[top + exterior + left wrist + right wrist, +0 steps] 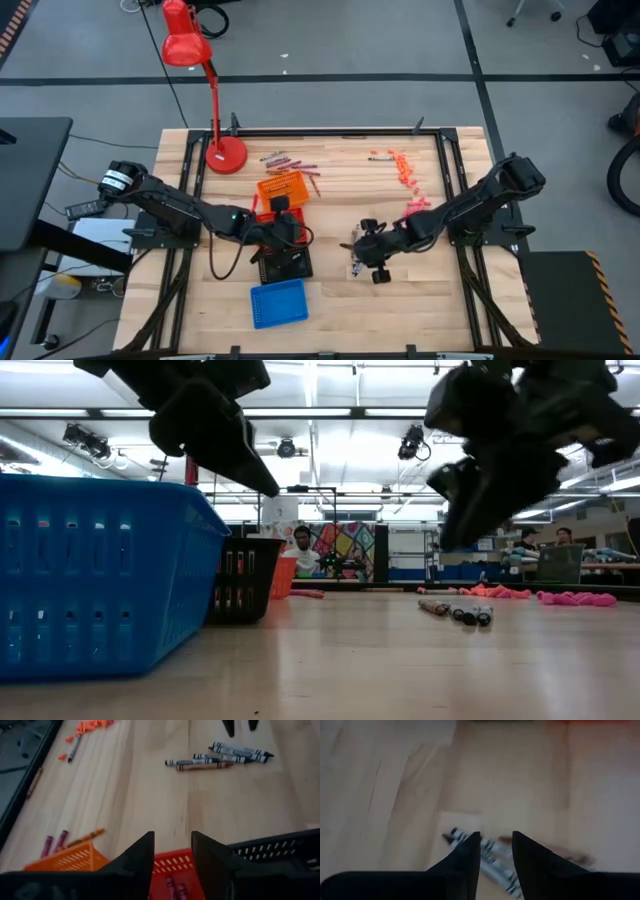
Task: Sort crayons
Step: Put the black crayon into the black basket
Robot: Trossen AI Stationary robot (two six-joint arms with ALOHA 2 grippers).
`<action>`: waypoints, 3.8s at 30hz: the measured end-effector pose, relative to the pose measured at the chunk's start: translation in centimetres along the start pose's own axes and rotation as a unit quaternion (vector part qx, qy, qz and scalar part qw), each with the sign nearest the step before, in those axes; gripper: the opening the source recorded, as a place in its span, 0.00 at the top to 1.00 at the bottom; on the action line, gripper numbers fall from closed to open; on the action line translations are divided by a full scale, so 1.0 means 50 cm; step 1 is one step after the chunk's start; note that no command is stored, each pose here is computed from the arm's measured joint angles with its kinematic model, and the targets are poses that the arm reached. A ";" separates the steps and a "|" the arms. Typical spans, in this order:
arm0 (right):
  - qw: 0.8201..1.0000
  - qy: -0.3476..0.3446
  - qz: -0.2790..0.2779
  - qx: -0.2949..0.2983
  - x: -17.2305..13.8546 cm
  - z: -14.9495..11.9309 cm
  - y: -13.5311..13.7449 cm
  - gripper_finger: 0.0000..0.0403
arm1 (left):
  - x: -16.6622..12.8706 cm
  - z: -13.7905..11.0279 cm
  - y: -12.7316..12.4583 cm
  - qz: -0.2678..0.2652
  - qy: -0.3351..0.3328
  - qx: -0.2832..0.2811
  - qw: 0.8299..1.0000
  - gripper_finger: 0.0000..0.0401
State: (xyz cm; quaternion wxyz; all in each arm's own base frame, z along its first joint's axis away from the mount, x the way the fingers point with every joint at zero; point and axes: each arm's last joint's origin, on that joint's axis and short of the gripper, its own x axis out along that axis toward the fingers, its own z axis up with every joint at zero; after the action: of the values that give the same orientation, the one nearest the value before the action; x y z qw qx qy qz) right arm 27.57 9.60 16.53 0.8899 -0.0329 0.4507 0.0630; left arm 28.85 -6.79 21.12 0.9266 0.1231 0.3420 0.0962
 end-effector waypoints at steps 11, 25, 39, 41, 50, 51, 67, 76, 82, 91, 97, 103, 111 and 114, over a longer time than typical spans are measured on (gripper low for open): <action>0.998 0.054 -0.009 -0.024 0.031 -0.031 0.029 0.70 | 0.012 0.006 0.027 0.018 -0.009 -0.005 1.000 0.65; 0.993 0.053 -0.009 -0.105 0.042 -0.034 0.036 0.70 | 0.019 0.007 0.044 0.029 -0.007 -0.002 1.000 0.65; 0.994 0.036 0.007 -0.101 0.068 -0.066 0.034 0.70 | 0.019 0.007 0.044 0.029 -0.008 -0.006 1.000 0.65; 0.994 0.037 0.007 -0.099 0.068 -0.067 0.034 0.70 | 0.019 0.007 0.044 0.029 -0.008 -0.006 1.000 0.65; 0.997 0.053 0.007 -0.060 0.067 -0.071 0.029 0.74 | 0.019 0.007 0.044 0.029 -0.008 -0.006 1.000 0.65; 0.997 0.056 0.009 -0.054 0.068 -0.071 0.027 0.76 | 0.019 0.007 0.044 0.029 -0.008 -0.006 1.000 0.65; 0.998 0.058 0.024 -0.030 0.063 -0.062 0.024 0.94 | 0.019 0.007 0.044 0.029 -0.008 -0.011 1.000 0.65; 0.997 0.058 0.020 -0.037 0.046 -0.022 0.018 0.94 | 0.019 0.007 0.043 0.021 -0.009 -0.017 1.000 0.65; 0.999 0.023 -0.002 -0.039 0.011 0.017 0.009 0.93 | 0.019 0.010 0.041 0.001 -0.017 -0.019 1.000 0.65; 0.988 -0.111 -0.110 -0.009 -0.093 0.064 -0.014 0.93 | 0.019 0.022 0.042 -0.001 -0.045 -0.015 0.999 0.65; 0.953 -0.270 -0.133 -0.008 -0.120 0.069 -0.020 0.93 | 0.024 0.048 0.034 -0.050 -0.120 0.001 0.992 0.65; 0.896 -0.421 -0.141 -0.031 -0.129 0.063 -0.021 0.93 | 0.049 0.068 0.025 -0.042 -0.189 0.009 0.981 0.65; 0.855 -0.494 -0.137 -0.075 -0.128 0.048 -0.020 0.93 | 0.083 0.082 0.013 -0.025 -0.264 -0.001 0.964 0.65; 0.850 -0.502 -0.134 -0.083 -0.127 0.050 -0.018 0.93 | 0.087 0.088 0.016 -0.019 -0.289 -0.012 0.957 0.65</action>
State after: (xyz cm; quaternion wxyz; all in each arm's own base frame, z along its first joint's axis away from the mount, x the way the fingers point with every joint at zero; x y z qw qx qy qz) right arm 25.96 8.47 23.15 0.9887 -0.1305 -0.0735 -0.0113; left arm 34.92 -5.61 21.96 0.9890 0.1280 0.0606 0.0425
